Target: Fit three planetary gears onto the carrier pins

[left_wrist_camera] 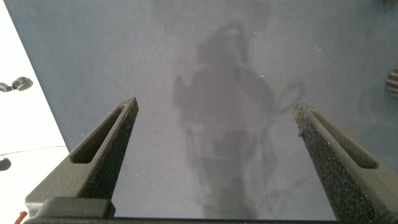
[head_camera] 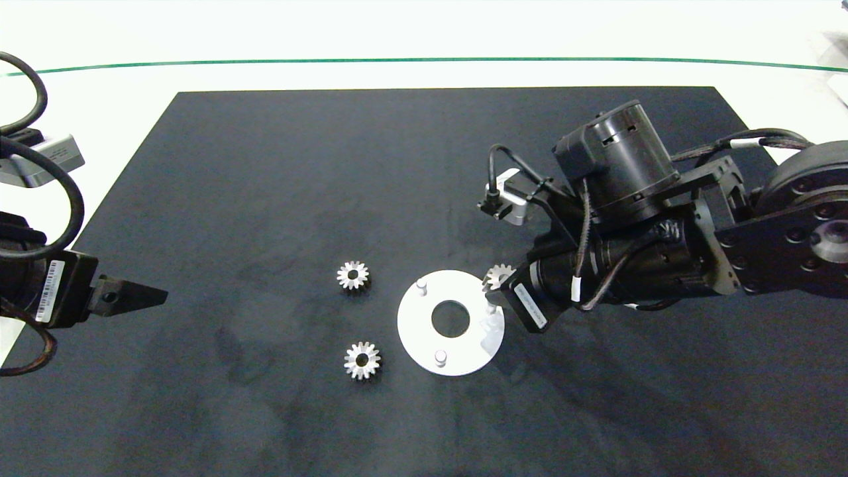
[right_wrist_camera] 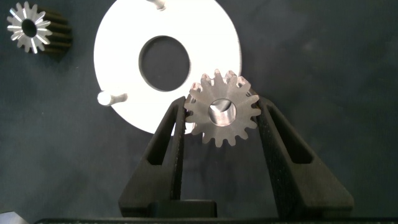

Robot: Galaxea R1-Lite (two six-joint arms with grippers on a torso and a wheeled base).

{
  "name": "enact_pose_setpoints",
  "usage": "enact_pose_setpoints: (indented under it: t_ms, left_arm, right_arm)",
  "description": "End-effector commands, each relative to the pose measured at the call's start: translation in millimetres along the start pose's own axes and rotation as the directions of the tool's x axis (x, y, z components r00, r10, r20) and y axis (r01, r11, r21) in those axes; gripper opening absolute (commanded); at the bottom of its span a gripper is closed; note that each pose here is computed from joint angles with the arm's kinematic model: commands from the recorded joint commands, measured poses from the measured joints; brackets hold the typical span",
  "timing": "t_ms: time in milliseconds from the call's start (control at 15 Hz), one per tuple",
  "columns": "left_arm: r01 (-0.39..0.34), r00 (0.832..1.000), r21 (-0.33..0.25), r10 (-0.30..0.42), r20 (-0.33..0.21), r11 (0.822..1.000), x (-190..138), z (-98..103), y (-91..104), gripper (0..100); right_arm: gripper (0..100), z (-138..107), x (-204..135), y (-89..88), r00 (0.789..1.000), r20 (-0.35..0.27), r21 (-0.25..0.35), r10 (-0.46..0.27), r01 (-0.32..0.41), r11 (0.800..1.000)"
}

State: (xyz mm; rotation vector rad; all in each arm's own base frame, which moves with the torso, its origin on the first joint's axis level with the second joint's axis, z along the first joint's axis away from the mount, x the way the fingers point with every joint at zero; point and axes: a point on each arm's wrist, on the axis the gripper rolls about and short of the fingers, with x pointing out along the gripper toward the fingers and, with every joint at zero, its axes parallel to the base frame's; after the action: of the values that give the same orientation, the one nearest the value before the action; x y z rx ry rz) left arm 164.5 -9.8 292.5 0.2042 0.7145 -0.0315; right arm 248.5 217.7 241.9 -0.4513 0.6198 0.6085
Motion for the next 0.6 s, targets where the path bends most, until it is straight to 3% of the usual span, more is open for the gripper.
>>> enact_pose_setpoints:
  t_ms: [67,600]
  left_arm:
    - [0.000,1.000,0.002,0.001,-0.005,1.000,0.3,-0.4,0.0,100]
    - [0.000,1.000,0.002,0.001,-0.005,1.000,0.3,-0.4,0.0,100]
  right_arm:
    - [22,-2.3,13.3,6.4,0.999,-0.032,-0.011,0.014,-0.015,1.000]
    - [22,-3.7,16.8,5.1,0.999,-0.044,-0.009,-0.005,0.004,1.000]
